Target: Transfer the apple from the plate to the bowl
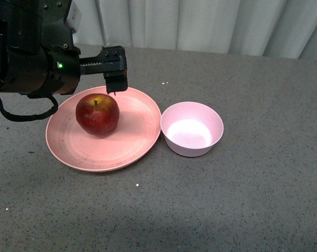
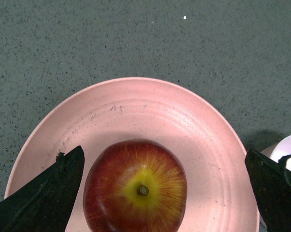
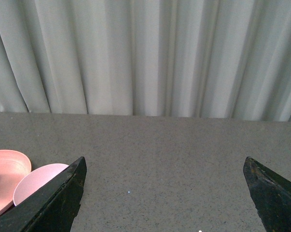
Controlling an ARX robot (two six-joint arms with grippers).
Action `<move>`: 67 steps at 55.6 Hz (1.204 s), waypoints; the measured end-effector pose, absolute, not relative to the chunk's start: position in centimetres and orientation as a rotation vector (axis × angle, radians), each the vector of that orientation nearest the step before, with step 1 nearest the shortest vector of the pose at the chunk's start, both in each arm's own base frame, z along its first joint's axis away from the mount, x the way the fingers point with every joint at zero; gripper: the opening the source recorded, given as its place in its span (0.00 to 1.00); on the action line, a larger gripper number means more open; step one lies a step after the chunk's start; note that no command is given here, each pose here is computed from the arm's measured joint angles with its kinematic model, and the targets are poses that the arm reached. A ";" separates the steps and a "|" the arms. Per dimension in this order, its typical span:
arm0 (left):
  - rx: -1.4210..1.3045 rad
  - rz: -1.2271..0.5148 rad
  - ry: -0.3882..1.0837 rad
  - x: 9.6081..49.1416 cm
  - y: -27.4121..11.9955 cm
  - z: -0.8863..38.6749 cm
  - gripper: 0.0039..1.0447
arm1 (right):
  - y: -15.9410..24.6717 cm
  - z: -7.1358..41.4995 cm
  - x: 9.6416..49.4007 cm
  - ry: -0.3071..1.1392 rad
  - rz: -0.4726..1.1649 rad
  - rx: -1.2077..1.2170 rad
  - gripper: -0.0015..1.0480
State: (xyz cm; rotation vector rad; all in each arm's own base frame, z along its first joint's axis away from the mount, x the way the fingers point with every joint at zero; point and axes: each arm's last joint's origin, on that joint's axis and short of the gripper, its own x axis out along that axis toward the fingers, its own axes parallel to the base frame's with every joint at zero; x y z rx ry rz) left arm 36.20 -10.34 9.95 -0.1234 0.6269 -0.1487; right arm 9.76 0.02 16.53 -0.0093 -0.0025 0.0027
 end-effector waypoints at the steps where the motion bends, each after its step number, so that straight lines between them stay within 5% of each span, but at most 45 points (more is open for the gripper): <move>1: -0.120 -0.146 0.637 36.2 -10.4 9.7 0.94 | 0.0 16.5 9.8 -0.002 0.003 -0.009 0.91; 45: -0.083 -0.101 0.735 36.7 -9.9 6.3 0.94 | 0.0 16.5 9.8 -0.002 0.003 -0.009 0.91; 53: -0.082 -0.105 0.738 36.6 -9.9 6.3 0.77 | 0.0 16.5 9.8 -0.002 0.003 -0.009 0.91; 67: -0.074 -0.133 0.733 36.2 -10.4 6.6 0.72 | 0.0 16.5 9.8 -0.002 0.003 -0.009 0.91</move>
